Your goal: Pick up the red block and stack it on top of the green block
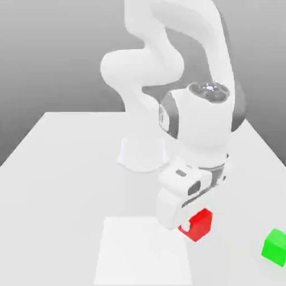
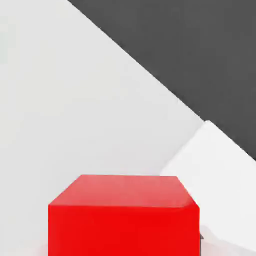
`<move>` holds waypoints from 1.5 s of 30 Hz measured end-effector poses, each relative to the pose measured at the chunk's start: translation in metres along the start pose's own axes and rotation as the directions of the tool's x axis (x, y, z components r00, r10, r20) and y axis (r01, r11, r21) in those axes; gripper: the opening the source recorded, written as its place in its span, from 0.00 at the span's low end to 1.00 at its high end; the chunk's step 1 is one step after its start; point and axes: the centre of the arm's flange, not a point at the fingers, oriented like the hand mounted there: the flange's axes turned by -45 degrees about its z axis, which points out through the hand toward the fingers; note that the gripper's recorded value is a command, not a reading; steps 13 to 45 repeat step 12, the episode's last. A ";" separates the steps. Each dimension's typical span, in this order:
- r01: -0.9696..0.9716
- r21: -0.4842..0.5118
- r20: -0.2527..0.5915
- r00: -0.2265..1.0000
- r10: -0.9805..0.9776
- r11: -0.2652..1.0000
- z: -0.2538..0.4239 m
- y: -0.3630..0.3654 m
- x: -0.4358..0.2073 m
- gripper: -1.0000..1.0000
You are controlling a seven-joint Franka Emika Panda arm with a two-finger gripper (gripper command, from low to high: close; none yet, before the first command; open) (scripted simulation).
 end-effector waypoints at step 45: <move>0.354 0.001 -0.002 0.935 -0.354 0.935 0.034 -0.090 0.097 1.00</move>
